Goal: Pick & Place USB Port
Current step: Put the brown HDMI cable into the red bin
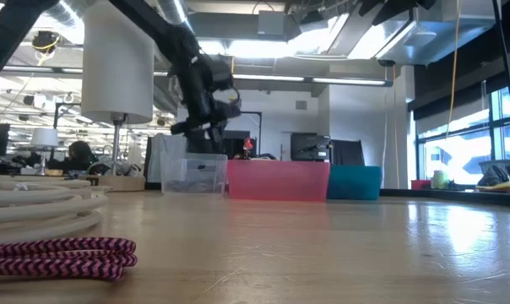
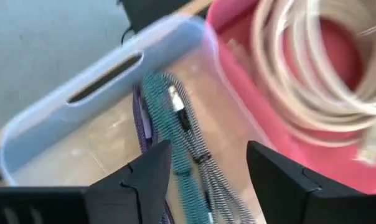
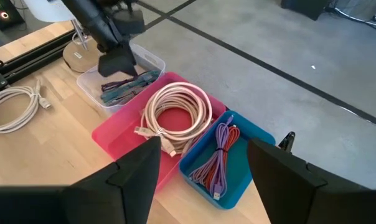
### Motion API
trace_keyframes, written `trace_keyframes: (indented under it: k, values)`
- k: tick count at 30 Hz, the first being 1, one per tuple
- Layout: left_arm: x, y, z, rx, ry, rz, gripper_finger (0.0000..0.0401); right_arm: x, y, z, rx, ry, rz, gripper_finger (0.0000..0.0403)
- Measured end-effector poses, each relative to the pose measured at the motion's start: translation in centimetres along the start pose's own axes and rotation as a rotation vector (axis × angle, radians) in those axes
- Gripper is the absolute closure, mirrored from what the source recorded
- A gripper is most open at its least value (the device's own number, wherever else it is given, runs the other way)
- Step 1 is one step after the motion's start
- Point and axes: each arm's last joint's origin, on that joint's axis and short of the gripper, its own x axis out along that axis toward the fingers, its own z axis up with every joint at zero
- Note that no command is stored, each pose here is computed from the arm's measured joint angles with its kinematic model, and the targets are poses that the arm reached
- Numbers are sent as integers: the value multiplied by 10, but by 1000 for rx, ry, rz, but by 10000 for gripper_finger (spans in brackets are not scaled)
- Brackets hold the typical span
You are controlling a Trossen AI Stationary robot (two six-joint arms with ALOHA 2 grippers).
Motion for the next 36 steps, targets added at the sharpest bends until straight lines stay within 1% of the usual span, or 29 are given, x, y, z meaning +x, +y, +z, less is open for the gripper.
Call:
trace_keyframes:
  k: [5, 12, 17, 20, 23, 25, 27, 31, 34, 36]
  values:
    - [-36, -18, 2, 47, -128, -52, 198, 0, 0, 0, 4, 0, 0, 162]
    - [-100, -44, -3, 111, -335, -150, 200, 0, 0, 0, 4, 0, 0, 162]
    - [-145, -64, -14, 261, -492, -219, 201, 0, 0, 0, 7, 0, 0, 162]
    - [-163, -75, -24, 337, -542, -254, 201, 0, 0, 0, 13, -1, 0, 162]
    - [-176, -83, -32, 407, -573, -278, 201, 0, 0, 0, 31, 1, 1, 162]
    - [-181, -89, -38, 445, -604, -324, 201, 0, 0, 0, 33, 5, 7, 162]
    - [-182, -95, -47, 481, -637, -400, 201, 0, 0, 0, 34, 6, 9, 162]
    - [-185, -106, -69, 556, -758, -563, 201, 0, 1, -1, 52, 18, 27, 162]
    - [-183, -104, -84, 548, -800, -672, 201, 0, 1, -1, 51, 18, 28, 162]
    - [-183, -99, -94, 522, -808, -714, 201, 0, 1, -1, 51, 18, 28, 162]
